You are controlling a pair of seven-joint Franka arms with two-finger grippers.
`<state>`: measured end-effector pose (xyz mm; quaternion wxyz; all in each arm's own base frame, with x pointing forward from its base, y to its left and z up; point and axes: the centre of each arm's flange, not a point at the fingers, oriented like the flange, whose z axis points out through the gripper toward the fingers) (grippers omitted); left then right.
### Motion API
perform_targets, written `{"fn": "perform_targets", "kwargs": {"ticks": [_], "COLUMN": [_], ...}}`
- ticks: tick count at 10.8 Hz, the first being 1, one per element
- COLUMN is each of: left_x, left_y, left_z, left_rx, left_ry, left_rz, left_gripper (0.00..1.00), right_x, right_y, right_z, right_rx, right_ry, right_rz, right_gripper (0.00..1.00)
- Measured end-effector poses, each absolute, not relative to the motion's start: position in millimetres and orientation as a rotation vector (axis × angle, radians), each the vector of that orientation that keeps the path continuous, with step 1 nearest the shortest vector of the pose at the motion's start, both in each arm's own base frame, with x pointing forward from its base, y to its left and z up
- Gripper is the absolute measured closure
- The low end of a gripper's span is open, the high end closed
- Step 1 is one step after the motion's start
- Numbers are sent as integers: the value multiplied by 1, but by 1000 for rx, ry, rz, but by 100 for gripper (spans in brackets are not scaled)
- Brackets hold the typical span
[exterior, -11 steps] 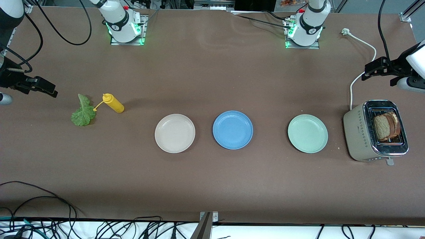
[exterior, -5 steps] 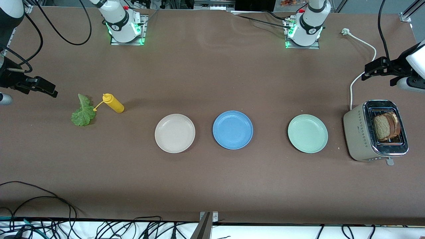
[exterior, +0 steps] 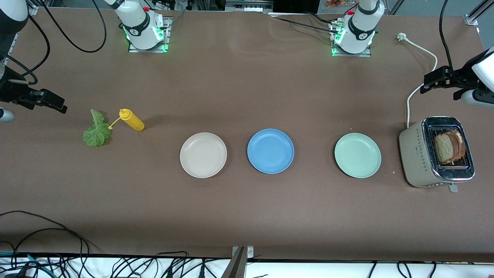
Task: Make sandwich in blue plate with both arms
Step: 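Move the left gripper over the toaster above the bread slices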
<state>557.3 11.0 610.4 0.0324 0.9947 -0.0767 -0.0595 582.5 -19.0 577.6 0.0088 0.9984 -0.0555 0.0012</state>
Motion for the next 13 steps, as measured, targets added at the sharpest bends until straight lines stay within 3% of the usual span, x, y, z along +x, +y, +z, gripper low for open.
{"fn": "perform_targets", "kwargs": {"ticks": [13], "left_x": [558], "left_y": [34], "left_z": [607], "left_rx": [3065], "left_ry": [-172], "left_rz": [-194], "left_gripper": [0], "right_x": [583], "right_y": [-19], "right_z": [577], "right_rx": [3119], "right_ry": [-175], "right_rz": [2], "right_gripper": [0]}}
